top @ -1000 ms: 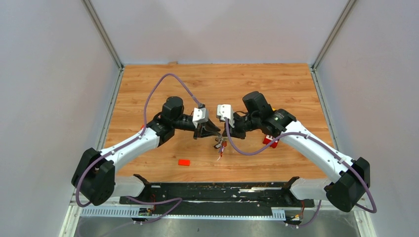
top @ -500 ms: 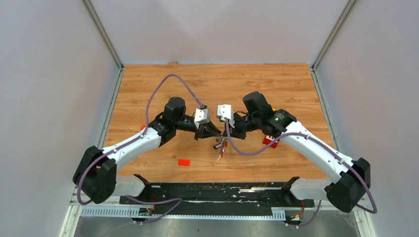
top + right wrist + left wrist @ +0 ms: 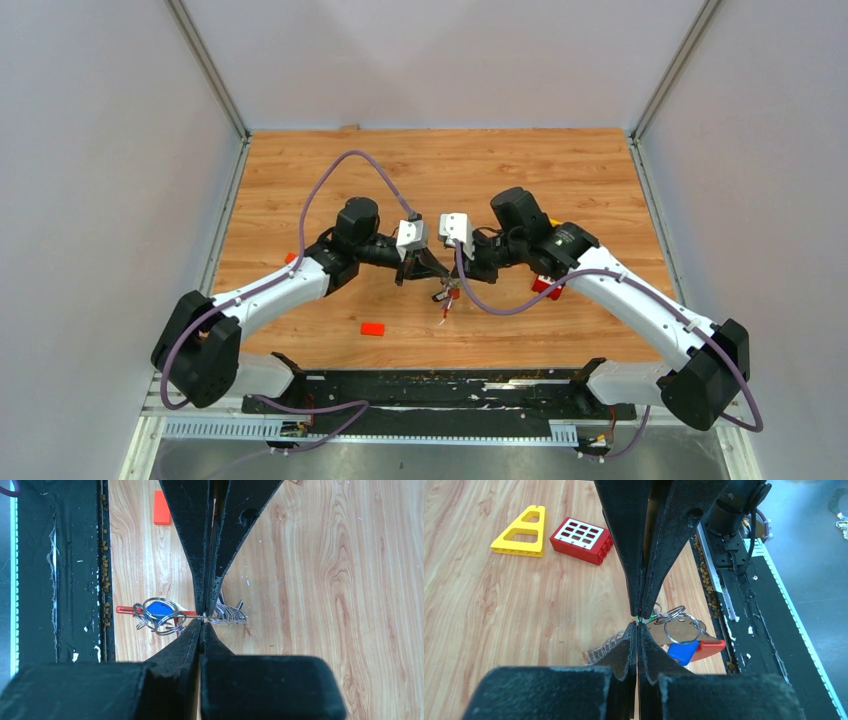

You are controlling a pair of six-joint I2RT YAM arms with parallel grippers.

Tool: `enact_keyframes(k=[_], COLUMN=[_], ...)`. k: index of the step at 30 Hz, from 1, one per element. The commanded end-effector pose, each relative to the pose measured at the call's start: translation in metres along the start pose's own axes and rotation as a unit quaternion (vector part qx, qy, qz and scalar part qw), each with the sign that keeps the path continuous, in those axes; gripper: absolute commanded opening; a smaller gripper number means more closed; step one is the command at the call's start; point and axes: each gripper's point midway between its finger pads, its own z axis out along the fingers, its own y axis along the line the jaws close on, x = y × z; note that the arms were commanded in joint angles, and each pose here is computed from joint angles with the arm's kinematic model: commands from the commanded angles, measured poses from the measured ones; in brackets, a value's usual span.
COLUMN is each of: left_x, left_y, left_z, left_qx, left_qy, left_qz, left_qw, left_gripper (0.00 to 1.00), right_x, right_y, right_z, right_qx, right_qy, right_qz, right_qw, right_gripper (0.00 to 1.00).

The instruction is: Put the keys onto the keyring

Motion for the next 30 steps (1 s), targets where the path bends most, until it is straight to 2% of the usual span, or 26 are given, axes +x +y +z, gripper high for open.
enact_keyframes(k=[1, 3, 10, 13, 20, 30], left_x=[-0.009, -0.011, -0.022, -0.031, -0.048, -0.066], left_y=[-0.002, -0.002, -0.003, -0.001, -0.004, -0.016], left_z=[0.003, 0.001, -0.004, -0.008, -0.013, -0.017], left_qx=[0.002, -0.004, -0.014, -0.02, -0.017, -0.001], left_qy=[-0.011, -0.017, -0.038, -0.061, -0.11, -0.17], left_qz=[-0.013, -0.012, 0.007, 0.008, 0.003, -0.003], left_qw=[1.0, 1.0, 0.999, 0.998, 0.994, 0.986], left_gripper=[0.0, 0.0, 0.0, 0.0, 0.0, 0.0], right_x=[-0.027, -0.026, -0.028, -0.03, -0.031, -0.033], right_y=[-0.006, -0.005, -0.006, -0.004, 0.002, 0.005], right_z=[-0.009, -0.01, -0.023, -0.03, -0.031, -0.026], right_qx=[0.023, 0.024, 0.039, 0.036, 0.02, 0.002], right_qy=[-0.047, -0.046, -0.051, -0.059, -0.07, -0.081], right_qz=[-0.031, -0.033, -0.044, -0.047, -0.052, -0.053], right_qw=[0.998, 0.998, 0.997, 0.996, 0.996, 0.995], right_gripper=[0.0, 0.0, 0.28, 0.35, 0.36, 0.29])
